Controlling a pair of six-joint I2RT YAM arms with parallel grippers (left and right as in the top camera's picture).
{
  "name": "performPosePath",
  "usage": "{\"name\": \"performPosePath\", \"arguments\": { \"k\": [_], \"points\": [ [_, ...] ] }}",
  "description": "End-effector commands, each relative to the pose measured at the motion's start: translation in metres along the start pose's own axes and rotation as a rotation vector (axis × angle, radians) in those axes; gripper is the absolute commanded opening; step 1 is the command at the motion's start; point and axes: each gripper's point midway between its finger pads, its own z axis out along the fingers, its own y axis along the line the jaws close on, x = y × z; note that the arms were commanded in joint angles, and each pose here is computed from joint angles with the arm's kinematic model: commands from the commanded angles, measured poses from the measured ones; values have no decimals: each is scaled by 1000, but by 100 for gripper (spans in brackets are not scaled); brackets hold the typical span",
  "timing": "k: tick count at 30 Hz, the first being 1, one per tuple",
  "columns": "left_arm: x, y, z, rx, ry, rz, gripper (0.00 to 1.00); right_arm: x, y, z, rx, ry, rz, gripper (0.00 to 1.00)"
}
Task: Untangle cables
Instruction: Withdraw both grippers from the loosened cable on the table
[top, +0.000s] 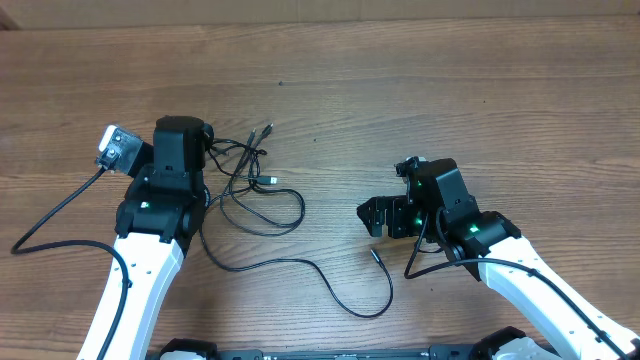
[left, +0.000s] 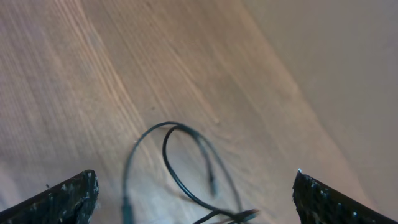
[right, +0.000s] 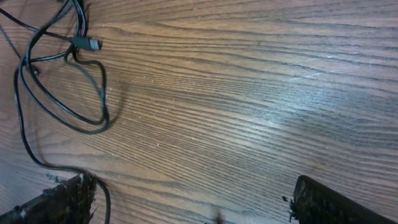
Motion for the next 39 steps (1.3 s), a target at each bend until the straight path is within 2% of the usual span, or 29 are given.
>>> {"name": "performPosePath", "arguments": {
  "k": [1,6,9,16,23,28,33,39],
  "points": [
    [4,-4,-2,16,43,87,100,-13,10,-5,-25,-31,-10,100],
    [35,-15,-7,112,207,231,100,-13,10,-5,-25,-31,-10,100],
    [51,-12,-11,128,293,258,100,-13,10,-5,-25,-31,-10,100],
    [85,2,-9,63,405,339,100,-13,10,-5,-25,-31,-10,100],
    [141,4,4,-1,513,405,100,-13,10,-5,-25,-31,-10,100],
    [174,12,14,-55,562,480,100,-12,9,-5,-23,-26,-12,100],
    [193,25,28,-124,590,493,100,-11,9,-5,-22,-25,-12,100],
    [188,25,43,-151,514,508,100,-11,9,-5,-22,-25,-16,100]
  ]
}}
